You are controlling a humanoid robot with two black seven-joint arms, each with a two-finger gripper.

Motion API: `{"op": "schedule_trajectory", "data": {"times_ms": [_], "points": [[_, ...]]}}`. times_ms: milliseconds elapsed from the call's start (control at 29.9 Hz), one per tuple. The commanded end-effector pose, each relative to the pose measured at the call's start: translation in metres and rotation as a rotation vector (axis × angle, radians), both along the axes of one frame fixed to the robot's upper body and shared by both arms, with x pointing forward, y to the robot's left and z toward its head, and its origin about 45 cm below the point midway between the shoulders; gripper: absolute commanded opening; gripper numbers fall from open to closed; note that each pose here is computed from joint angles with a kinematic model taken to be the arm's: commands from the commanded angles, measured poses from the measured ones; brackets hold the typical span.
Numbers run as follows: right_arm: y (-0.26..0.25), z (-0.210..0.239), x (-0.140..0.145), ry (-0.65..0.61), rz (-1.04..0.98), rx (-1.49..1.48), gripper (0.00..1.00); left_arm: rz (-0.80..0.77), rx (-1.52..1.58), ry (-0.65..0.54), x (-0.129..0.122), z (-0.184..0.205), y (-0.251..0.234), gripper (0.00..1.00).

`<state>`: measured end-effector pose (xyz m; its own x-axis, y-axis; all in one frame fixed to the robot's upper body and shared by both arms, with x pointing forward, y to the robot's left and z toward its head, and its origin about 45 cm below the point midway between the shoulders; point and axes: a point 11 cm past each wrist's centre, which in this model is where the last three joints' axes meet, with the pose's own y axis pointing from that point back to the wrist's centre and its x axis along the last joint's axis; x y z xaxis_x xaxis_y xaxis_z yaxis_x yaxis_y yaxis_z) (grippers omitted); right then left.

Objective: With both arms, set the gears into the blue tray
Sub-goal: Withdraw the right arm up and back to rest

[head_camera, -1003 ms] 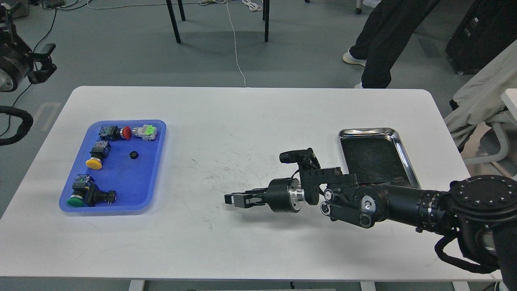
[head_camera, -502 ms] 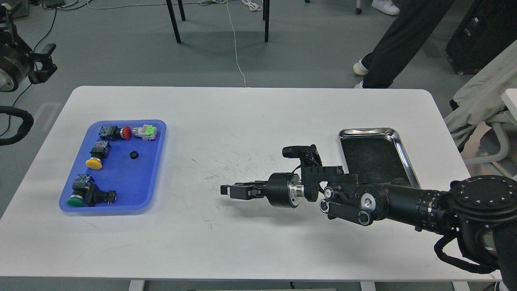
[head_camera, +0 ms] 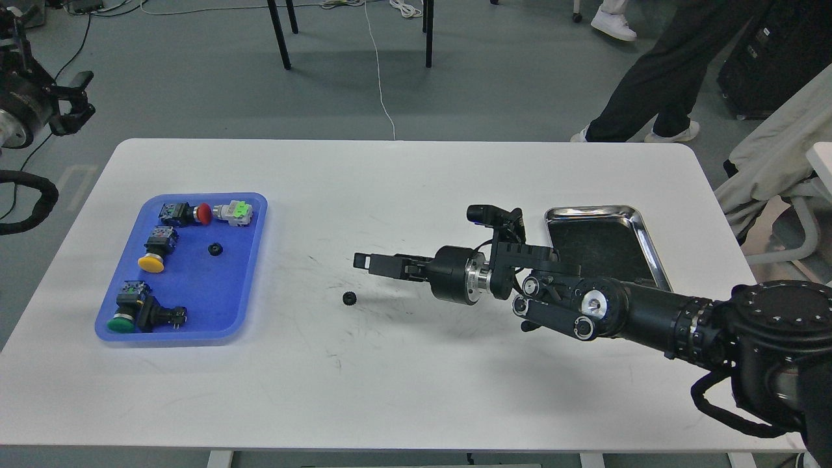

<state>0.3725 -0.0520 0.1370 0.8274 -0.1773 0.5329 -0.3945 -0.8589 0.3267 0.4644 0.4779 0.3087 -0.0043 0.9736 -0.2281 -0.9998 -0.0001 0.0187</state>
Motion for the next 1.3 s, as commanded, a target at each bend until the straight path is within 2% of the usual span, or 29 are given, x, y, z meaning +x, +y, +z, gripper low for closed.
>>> {"op": "schedule_trajectory", "data": {"times_ms": [0,67,334,468,568,702,836,1037,1137,1271], "points": [[0.002,0.021,0.016,-0.003,-0.069,0.09,0.79,-0.001,0.004,0.007,0.0,-0.003,-0.002,0.99],[0.003,0.034,0.025,0.0,-0.109,0.151,0.82,-0.005,0.006,0.01,0.001,-0.004,-0.003,0.99],[0.0,0.086,0.057,-0.016,-0.263,0.378,0.83,-0.047,-0.007,0.013,0.004,-0.006,-0.015,0.99],[-0.019,0.095,0.069,-0.015,-0.33,0.419,0.84,-0.087,-0.031,-0.044,0.006,0.007,-0.019,0.99],[-0.037,0.096,0.077,-0.015,-0.385,0.434,0.84,-0.053,-0.029,-0.073,0.007,0.013,-0.011,0.99],[-0.052,0.097,0.083,-0.022,-0.443,0.449,0.84,-0.03,-0.048,-0.098,0.014,0.0,-0.021,0.99],[-0.063,0.109,0.093,-0.032,-0.519,0.513,0.86,0.056,-0.039,-0.106,0.016,-0.01,-0.014,0.99],[-0.078,0.113,0.104,-0.041,-0.592,0.543,0.87,0.034,-0.069,-0.071,0.025,-0.03,-0.042,0.99],[-0.086,0.111,0.107,-0.049,-0.617,0.535,0.87,-0.056,-0.094,-0.014,0.033,-0.044,-0.082,0.99],[-0.089,0.111,0.108,-0.059,-0.635,0.535,0.87,-0.025,-0.11,0.011,0.032,-0.057,-0.088,0.97]]}}
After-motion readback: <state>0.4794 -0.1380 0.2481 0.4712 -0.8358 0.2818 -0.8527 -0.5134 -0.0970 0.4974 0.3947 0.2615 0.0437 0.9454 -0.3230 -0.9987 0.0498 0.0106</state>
